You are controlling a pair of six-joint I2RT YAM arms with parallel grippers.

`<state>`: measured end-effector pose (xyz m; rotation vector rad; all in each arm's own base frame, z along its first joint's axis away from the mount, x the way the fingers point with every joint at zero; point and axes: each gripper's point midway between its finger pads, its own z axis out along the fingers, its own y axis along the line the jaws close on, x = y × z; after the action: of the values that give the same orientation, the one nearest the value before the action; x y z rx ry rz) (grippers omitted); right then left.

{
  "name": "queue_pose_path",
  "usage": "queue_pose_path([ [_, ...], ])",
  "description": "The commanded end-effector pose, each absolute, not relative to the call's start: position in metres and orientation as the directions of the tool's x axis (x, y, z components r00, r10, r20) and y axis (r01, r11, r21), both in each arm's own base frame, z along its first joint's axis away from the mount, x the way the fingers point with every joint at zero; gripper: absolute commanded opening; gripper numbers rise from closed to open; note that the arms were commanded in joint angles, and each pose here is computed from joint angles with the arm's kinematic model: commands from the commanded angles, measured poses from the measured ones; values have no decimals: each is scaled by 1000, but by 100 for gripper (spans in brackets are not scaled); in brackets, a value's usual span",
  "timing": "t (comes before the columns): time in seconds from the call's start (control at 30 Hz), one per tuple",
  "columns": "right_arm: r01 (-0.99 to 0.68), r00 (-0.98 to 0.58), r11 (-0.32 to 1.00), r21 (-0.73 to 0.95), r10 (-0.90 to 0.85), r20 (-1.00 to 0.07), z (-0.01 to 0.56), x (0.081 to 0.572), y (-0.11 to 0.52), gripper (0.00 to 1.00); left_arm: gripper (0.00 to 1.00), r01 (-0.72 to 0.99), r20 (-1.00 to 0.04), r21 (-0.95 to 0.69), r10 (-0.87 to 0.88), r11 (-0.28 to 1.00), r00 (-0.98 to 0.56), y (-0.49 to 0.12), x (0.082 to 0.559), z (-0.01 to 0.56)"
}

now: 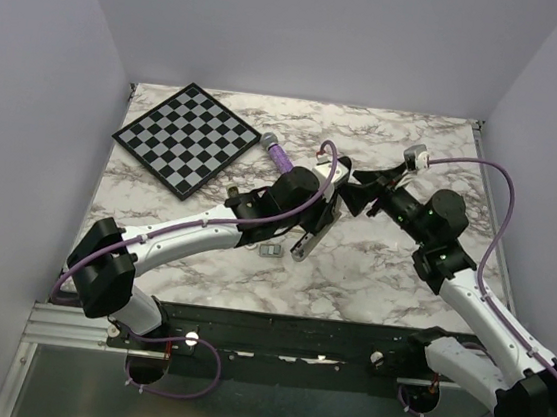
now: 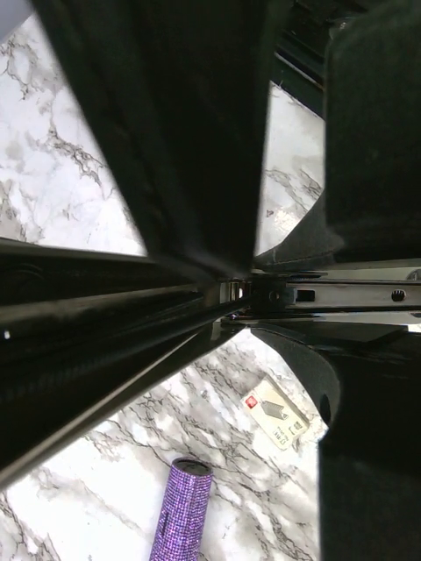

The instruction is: Load the staples into the stapler

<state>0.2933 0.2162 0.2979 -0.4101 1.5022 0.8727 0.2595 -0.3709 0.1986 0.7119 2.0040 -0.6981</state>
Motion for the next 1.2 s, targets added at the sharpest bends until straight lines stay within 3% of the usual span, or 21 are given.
queue_pose_path([
  [0.0, -752, -126, 604, 265, 262, -957, 316, 291, 227, 72, 0, 724, -910, -202, 147, 659, -388, -382, 265, 240],
  [0.13, -750, -147, 593, 291, 280, -949, 315, 295, 231, 69, 0, 733, -910, -200, 154, 650, -384, -383, 262, 240],
  [0.23, -722, -184, 595, 354, 328, -927, 317, 298, 230, 59, 0, 736, -913, -191, 158, 649, -376, -382, 260, 240],
  [0.33, -661, -221, 614, 431, 389, -894, 317, 303, 223, 39, 0, 731, -922, -187, 140, 657, -361, -377, 260, 241],
  [0.37, -643, -230, 619, 452, 407, -884, 315, 304, 221, 26, 0, 728, -925, -186, 132, 660, -356, -376, 260, 242],
  [0.53, -510, -284, 597, 619, 562, -777, 313, 303, 203, 1, 0, 725, -950, -193, 57, 661, -306, -365, 257, 251],
  [0.93, -266, -401, 305, 915, 828, -392, 287, 288, 186, 3, 0, 721, -986, -162, -145, 674, -87, -343, 239, 291],
  [1.03, -257, -399, 307, 916, 830, -390, 283, 287, 185, 11, 0, 714, -987, -157, -128, 682, -94, -345, 241, 289],
  [1.17, -286, -378, 372, 883, 803, -460, 284, 288, 184, 37, 0, 707, -985, -157, -59, 689, -162, -356, 245, 273],
])
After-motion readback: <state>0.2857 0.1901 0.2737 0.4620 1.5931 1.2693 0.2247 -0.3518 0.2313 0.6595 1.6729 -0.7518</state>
